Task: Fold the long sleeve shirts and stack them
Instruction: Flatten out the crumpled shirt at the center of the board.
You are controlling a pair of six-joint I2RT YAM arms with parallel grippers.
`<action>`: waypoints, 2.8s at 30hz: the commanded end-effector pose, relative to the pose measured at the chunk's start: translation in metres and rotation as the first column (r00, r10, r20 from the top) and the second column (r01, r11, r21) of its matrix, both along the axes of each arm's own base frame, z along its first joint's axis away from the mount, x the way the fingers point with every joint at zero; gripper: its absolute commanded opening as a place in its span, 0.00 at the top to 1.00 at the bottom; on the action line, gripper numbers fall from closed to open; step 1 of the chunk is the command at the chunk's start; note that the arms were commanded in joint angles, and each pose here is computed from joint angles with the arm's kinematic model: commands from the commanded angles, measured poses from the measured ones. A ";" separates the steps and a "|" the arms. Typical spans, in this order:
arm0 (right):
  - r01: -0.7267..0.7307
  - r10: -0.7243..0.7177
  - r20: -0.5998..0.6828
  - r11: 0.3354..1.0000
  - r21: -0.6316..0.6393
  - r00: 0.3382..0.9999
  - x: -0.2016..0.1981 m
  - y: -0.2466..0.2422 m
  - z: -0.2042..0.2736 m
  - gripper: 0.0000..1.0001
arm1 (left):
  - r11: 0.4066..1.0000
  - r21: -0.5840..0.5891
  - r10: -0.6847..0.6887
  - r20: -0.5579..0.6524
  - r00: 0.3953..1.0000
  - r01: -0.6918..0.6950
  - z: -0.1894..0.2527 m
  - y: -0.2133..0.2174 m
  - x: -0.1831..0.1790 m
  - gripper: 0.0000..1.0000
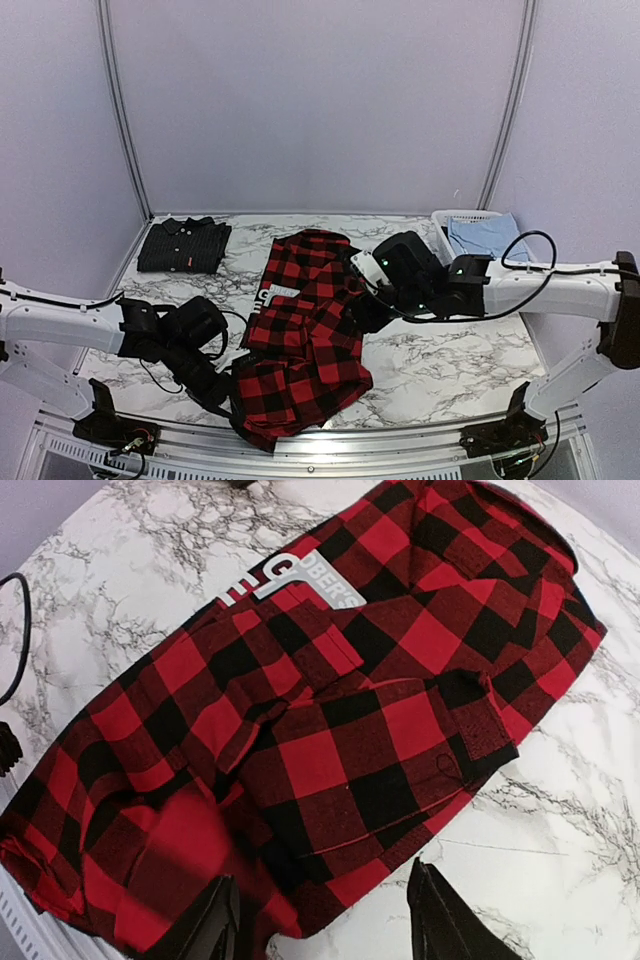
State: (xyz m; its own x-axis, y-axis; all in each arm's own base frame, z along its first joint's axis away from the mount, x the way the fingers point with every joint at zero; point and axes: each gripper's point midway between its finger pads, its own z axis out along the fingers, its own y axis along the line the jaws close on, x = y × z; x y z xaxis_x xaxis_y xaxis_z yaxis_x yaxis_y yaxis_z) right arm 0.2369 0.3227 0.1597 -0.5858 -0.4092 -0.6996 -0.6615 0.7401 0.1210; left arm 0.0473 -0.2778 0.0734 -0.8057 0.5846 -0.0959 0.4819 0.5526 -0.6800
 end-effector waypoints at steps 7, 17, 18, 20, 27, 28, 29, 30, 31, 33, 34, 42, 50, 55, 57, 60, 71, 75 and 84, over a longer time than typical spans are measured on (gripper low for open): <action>0.094 -0.096 -0.010 0.989 -0.113 0.995 0.057 0.042 -0.051 0.35 | 0.950 0.056 0.294 0.163 0.942 -0.307 0.031 0.018 0.057 0.45; 0.187 -0.198 -0.044 0.965 -0.181 0.979 0.064 0.022 -0.103 0.24 | 0.881 0.064 0.395 0.445 0.804 -0.468 0.039 -0.031 0.201 0.32; 0.192 -0.204 -0.045 0.964 -0.185 0.978 0.065 0.022 -0.107 0.24 | 0.889 0.066 0.379 0.451 0.808 -0.454 0.033 -0.043 0.211 0.31; 0.203 -0.216 -0.054 0.962 -0.185 0.975 0.065 0.022 -0.112 0.24 | 0.901 0.075 0.356 0.434 0.828 -0.427 0.019 -0.067 0.224 0.29; 0.238 -0.252 -0.053 0.953 -0.186 0.966 0.063 0.012 -0.114 0.27 | 0.891 0.163 0.312 0.461 0.831 -0.424 -0.027 -0.094 0.250 0.38; 0.238 -0.251 -0.052 0.954 -0.183 0.967 0.062 0.012 -0.113 0.27 | 0.888 0.166 0.312 0.466 0.828 -0.429 -0.028 -0.095 0.252 0.42; 0.238 -0.251 -0.052 0.954 -0.182 0.967 0.061 0.011 -0.113 0.27 | 0.886 0.168 0.313 0.470 0.825 -0.432 -0.028 -0.094 0.253 0.50; 0.236 -0.249 -0.051 0.955 -0.182 0.967 0.061 0.010 -0.112 0.27 | 0.884 0.168 0.315 0.473 0.823 -0.436 -0.028 -0.093 0.253 0.57; 0.232 -0.245 -0.049 0.955 -0.183 0.968 0.061 0.011 -0.111 0.28 | 0.883 0.169 0.316 0.478 0.819 -0.439 -0.027 -0.092 0.254 0.65; 0.215 -0.225 -0.040 0.961 -0.176 0.974 0.061 0.014 -0.106 0.28 | 0.875 0.166 0.323 0.502 0.802 -0.456 -0.021 -0.088 0.257 0.83; 0.201 -0.210 -0.033 0.964 -0.173 0.977 0.061 0.017 -0.103 0.28 | 0.869 0.160 0.330 0.517 0.790 -0.468 -0.016 -0.084 0.258 0.87; 0.034 -0.034 -0.003 0.991 -0.131 0.999 0.043 0.061 -0.085 0.19 | 0.810 0.103 0.413 0.600 0.685 -0.578 0.024 -0.048 0.270 0.98; 0.065 -0.063 0.013 0.984 -0.168 0.998 0.043 0.068 -0.089 0.13 | 0.750 0.048 0.487 0.634 0.601 -0.659 0.050 -0.021 0.289 1.00; 0.167 -0.158 0.062 0.969 -0.180 0.985 0.057 0.043 -0.077 0.12 | 0.749 0.017 0.505 0.634 0.586 -0.663 0.064 -0.017 0.297 1.00; 0.115 -0.109 0.060 0.986 -0.123 0.992 0.051 0.052 -0.066 0.13 | 0.752 0.007 0.506 0.634 0.585 -0.659 0.068 -0.018 0.300 1.00; 0.051 -0.046 0.054 0.995 -0.087 0.997 0.040 0.064 -0.056 0.14 | 0.756 -0.003 0.509 0.631 0.585 -0.655 0.072 -0.020 0.303 1.00; 0.035 -0.032 0.048 0.997 -0.074 0.998 0.034 0.082 -0.060 0.25 | 0.762 -0.027 0.517 0.627 0.582 -0.647 0.082 -0.025 0.308 1.00; 0.099 -0.091 0.065 0.988 -0.121 0.994 0.043 0.073 -0.067 0.54 | 0.758 -0.027 0.517 0.634 0.575 -0.652 0.083 -0.021 0.309 1.00; 0.344 -0.317 0.184 0.928 -0.145 0.931 0.097 0.004 -0.024 1.00 | 0.671 -0.090 0.560 0.712 0.423 -0.736 0.138 0.040 0.346 1.00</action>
State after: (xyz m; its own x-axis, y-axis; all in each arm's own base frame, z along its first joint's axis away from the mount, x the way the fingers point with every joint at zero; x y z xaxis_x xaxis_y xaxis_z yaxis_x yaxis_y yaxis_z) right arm 0.2955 0.3654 0.0831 -0.6208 -0.4301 -0.6554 -0.5220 0.8506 -0.0638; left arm 0.3651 -0.2798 0.1470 -0.8094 0.0514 -0.5850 0.2143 0.9533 -0.2128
